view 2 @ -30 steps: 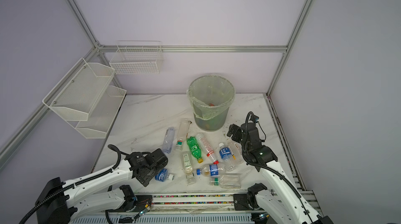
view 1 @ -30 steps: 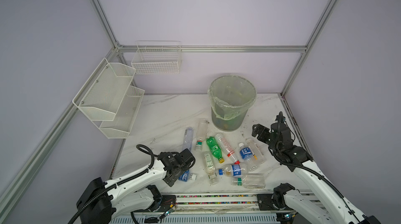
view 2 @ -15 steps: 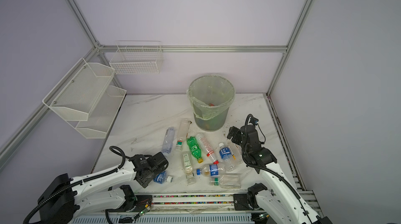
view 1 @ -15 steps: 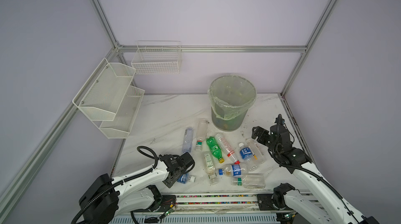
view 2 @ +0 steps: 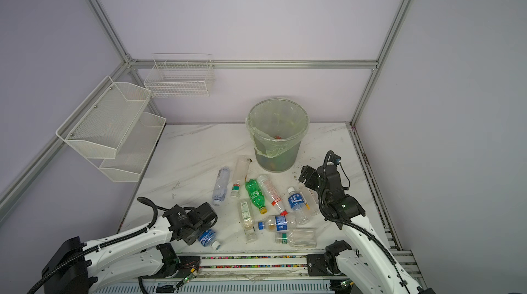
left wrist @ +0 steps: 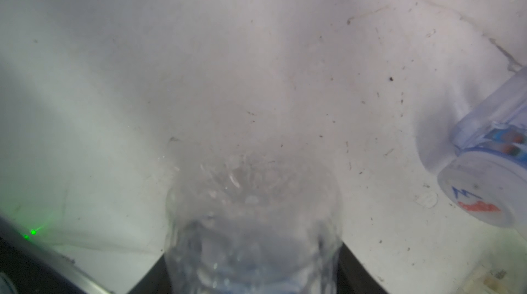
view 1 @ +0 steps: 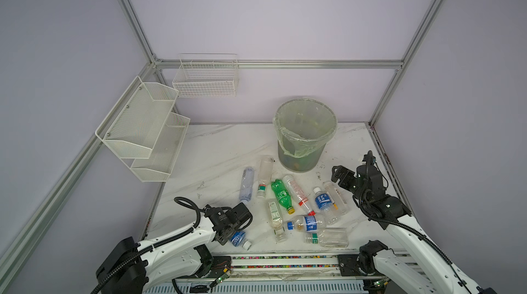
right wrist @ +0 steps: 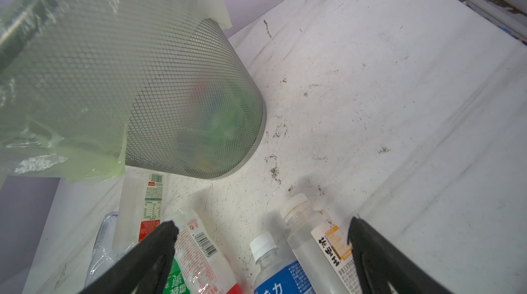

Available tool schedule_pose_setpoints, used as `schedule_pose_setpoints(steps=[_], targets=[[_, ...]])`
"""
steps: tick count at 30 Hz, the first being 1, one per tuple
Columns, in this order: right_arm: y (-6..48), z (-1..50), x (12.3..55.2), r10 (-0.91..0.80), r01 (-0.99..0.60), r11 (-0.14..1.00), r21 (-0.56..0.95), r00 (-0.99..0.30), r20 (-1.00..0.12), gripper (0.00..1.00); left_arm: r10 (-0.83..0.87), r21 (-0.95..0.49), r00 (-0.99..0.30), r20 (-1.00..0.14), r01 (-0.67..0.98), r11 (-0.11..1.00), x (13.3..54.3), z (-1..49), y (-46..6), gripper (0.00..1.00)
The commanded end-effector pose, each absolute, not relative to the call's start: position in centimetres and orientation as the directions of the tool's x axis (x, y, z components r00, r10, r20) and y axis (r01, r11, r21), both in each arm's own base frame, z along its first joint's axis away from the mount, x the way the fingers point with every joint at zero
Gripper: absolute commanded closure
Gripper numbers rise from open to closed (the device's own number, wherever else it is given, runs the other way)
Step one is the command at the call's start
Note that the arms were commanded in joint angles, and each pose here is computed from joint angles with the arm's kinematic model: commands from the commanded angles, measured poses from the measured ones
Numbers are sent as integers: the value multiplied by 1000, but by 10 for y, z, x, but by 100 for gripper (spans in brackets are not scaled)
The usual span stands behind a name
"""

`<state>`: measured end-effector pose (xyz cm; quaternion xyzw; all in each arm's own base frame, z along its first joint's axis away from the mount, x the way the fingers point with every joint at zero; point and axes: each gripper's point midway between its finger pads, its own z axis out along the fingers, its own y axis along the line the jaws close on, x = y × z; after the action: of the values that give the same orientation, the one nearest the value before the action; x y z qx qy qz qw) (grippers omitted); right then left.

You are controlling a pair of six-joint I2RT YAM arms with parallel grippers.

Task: Throw the plastic bottles in the bin
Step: Pick up the plastic bottle from the bottom-left of the table.

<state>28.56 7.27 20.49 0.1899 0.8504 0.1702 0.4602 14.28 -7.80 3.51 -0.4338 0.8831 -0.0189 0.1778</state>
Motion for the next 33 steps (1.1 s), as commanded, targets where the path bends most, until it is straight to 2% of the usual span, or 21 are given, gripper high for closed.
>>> schedule_pose_setpoints(steps=[1, 15, 27, 33], targets=[[72, 208, 284, 494, 159, 861, 483, -490, -718, 3, -738, -167, -577, -349, -737, 655, 141, 35, -65, 41], [79, 221, 287, 510, 138, 846, 515, -489, -708, 3, -612, -176, -644, -459, -609, 773, 161, 78, -66, 43], [82, 209, 288, 505, 123, 846, 518, -492, -709, 3, -481, -170, -663, -573, -478, 862, 182, 128, -68, 44], [82, 203, 291, 470, 132, 869, 477, -521, -712, 3, -330, -130, -686, -648, -328, 936, 203, 153, -85, 44]])
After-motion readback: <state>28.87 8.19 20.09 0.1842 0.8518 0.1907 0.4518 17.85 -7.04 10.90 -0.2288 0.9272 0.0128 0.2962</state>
